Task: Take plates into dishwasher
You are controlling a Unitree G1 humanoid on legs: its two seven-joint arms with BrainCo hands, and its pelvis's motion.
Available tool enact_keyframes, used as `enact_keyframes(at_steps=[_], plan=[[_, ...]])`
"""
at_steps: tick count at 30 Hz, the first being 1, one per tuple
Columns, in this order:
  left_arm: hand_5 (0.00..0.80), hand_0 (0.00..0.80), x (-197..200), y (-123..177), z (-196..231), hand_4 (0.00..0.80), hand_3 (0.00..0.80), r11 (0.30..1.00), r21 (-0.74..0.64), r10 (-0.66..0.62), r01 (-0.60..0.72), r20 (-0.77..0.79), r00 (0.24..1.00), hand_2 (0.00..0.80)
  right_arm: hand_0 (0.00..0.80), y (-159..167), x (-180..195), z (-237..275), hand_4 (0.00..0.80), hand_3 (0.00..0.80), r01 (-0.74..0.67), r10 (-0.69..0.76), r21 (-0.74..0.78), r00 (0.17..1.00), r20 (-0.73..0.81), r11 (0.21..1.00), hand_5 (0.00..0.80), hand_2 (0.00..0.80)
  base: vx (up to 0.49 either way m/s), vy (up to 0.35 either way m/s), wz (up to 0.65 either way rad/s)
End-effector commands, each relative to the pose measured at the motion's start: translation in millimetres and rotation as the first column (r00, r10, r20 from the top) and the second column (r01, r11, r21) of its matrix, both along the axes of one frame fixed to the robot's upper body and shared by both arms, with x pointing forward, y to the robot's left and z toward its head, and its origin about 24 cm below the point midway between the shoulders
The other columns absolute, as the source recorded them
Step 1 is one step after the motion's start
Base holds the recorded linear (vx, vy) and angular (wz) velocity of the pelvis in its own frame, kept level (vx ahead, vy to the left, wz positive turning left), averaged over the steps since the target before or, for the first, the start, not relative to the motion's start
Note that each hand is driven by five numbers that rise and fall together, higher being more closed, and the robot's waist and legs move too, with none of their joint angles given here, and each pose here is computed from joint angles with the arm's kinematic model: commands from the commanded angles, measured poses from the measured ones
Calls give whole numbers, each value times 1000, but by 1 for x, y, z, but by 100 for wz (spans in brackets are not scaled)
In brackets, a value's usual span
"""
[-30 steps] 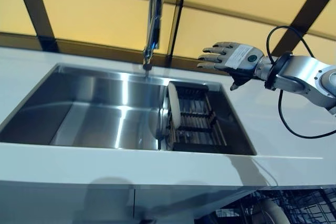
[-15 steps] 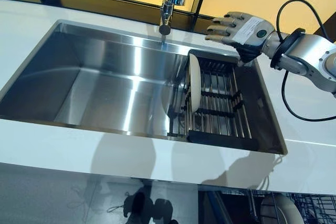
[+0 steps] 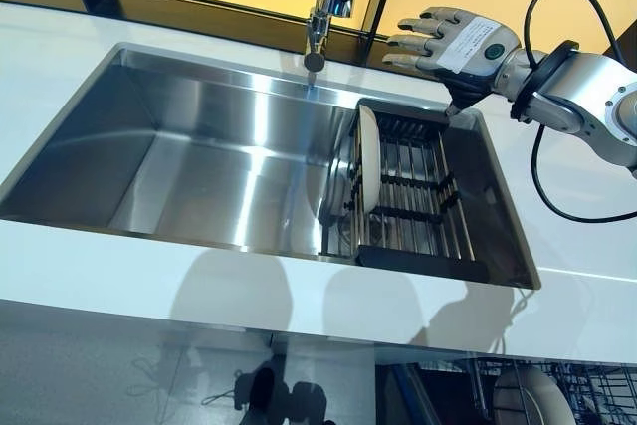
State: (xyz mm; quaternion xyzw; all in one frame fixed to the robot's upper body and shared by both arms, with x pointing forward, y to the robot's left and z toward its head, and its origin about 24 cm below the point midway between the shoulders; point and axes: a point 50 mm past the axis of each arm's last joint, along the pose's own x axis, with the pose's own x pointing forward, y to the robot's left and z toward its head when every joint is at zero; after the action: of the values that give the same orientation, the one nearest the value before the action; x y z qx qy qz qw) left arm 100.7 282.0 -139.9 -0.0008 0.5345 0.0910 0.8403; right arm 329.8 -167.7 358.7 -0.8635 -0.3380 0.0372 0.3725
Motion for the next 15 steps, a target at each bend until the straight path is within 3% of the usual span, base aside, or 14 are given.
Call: enact_keyframes(at_steps=[1, 15], plan=[[0, 0, -5, 7, 2, 0, 0, 1000, 5, 0, 0, 3, 1000, 0, 0, 7, -6, 26, 0, 0, -10, 7, 36, 996, 94, 999, 0, 0, 0, 0, 0], [0, 0, 2, 7, 4, 0, 0, 1000, 5, 4, -5, 31, 1000, 0, 0, 28, -9, 25, 0, 0, -63, 60, 41, 996, 59, 997, 0, 0, 0, 0, 0]])
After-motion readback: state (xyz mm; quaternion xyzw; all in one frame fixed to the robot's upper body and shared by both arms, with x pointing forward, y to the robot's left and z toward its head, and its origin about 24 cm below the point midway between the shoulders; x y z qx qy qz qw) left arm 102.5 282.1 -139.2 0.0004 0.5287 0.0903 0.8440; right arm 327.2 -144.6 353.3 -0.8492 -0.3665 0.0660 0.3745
